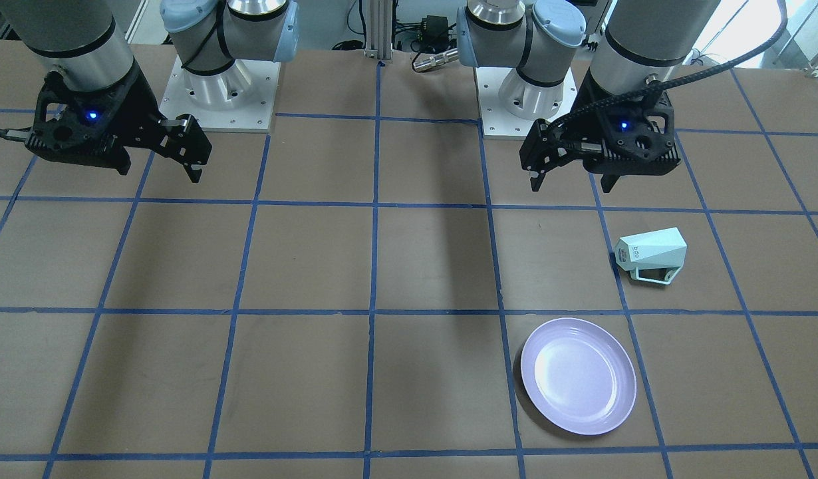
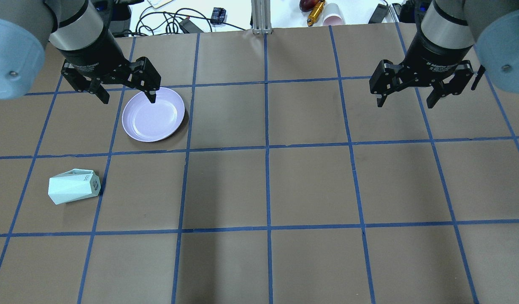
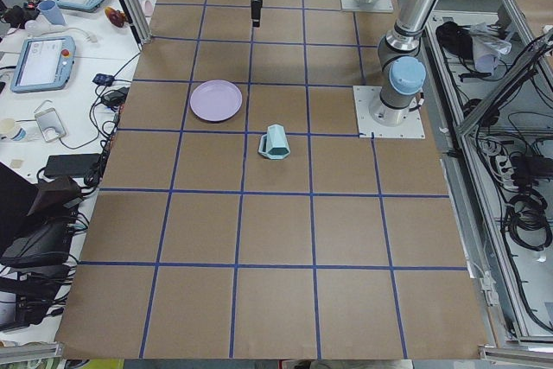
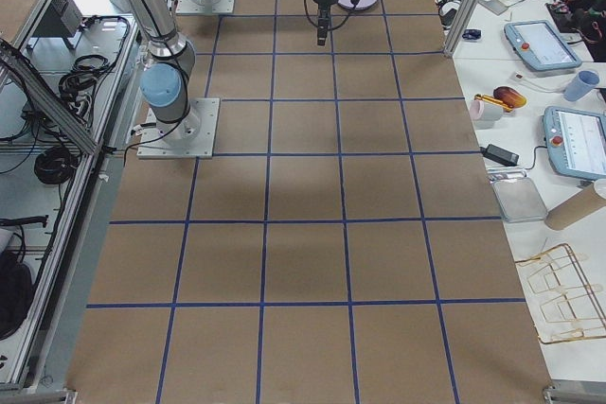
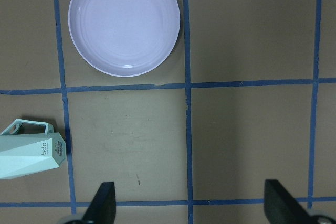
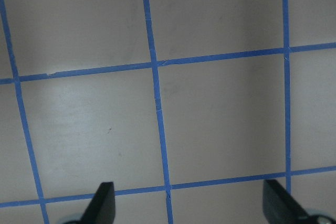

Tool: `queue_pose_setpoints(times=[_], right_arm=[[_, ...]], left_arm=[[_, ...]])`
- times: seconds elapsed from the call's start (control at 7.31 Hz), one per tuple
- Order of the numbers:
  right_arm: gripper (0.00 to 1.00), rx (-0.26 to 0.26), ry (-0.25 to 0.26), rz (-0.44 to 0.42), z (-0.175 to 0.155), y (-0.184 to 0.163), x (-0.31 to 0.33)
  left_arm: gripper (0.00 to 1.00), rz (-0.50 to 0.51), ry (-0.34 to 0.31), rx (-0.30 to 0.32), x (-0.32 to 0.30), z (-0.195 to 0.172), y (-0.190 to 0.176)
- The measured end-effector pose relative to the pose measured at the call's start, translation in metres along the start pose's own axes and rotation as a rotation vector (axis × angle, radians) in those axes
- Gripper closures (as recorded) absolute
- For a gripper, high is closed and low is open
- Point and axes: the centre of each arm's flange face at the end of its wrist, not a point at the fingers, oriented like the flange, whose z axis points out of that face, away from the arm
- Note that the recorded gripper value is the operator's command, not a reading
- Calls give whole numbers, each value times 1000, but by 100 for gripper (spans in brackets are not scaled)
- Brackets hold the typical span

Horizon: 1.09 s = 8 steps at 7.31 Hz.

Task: Flip cup and place on plate
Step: 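Raise the left gripper from above the white plate and move it outward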

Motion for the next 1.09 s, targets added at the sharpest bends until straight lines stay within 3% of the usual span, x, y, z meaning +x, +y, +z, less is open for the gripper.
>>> queue_pose_setpoints(times=[1.09], right_arm=[[0, 0, 1, 0, 0, 0, 0]], left_arm=[[0, -10, -3, -14, -5, 11, 1]])
